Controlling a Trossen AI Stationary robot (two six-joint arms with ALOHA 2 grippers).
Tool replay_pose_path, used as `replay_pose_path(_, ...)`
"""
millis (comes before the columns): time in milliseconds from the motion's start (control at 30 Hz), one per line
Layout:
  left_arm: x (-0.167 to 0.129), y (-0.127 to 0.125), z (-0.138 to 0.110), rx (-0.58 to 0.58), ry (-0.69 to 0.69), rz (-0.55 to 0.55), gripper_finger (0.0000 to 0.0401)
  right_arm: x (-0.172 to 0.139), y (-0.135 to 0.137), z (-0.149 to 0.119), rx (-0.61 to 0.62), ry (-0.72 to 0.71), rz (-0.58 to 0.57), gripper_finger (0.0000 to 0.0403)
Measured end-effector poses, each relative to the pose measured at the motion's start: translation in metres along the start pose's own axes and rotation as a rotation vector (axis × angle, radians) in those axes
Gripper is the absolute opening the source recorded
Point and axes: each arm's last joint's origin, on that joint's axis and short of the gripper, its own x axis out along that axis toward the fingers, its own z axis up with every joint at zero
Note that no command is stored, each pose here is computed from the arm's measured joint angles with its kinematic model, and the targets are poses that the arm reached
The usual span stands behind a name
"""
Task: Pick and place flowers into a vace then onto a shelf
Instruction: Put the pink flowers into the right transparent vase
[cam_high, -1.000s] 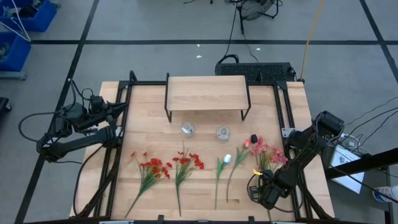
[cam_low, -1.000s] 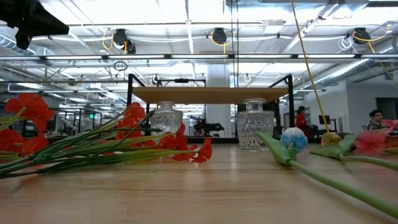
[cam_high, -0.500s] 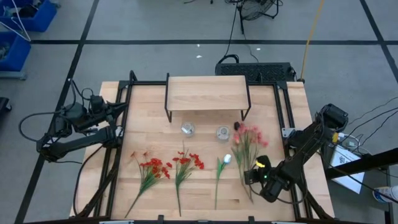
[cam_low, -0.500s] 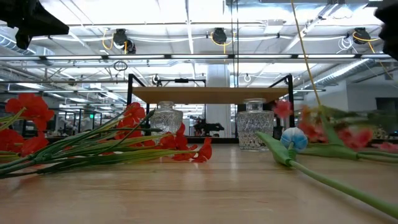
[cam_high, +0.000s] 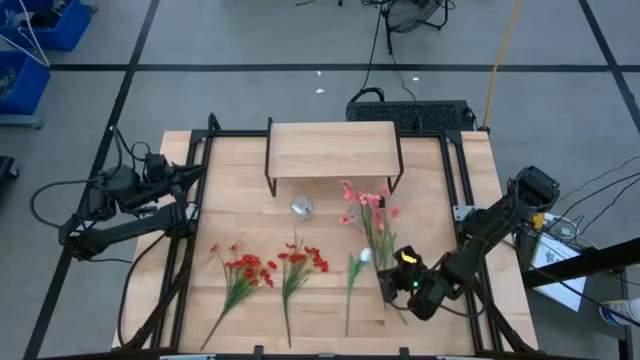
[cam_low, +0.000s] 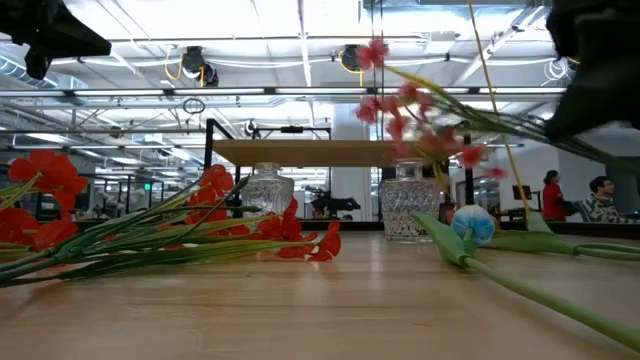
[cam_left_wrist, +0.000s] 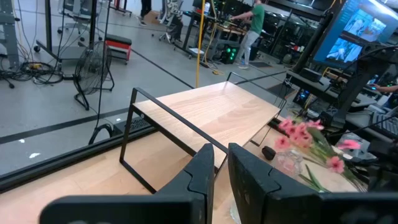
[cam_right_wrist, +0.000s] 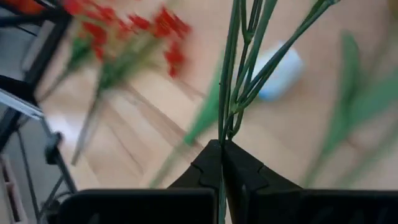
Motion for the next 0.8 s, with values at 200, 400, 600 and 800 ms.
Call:
replay_pose_path(200, 0.000, 0.000, 0.000, 0.000, 0.000, 0.000, 0.0051, 0.008, 0.013, 0.015, -0.257, -0.158, 0.061, 0.0000)
replay_pose_path(400, 0.000, 0.000, 0.000, 0.000, 0.000, 0.000, 0.0051, 0.014, 0.023, 0.034, -0.519, -0.407, -0.003, 0.0000)
replay_pose_path(600, 0.000, 0.000, 0.000, 0.000, 0.000, 0.000, 0.0051, 0.025, 0.027, 0.062, -0.619, -0.579, -0.143, 0.0000)
replay_pose_path(800, 0.000, 0.000, 0.000, 0.000, 0.000, 0.000, 0.0051, 0.038, 0.032, 0.097, -0.675, -0.655, -0.226, 0.0000)
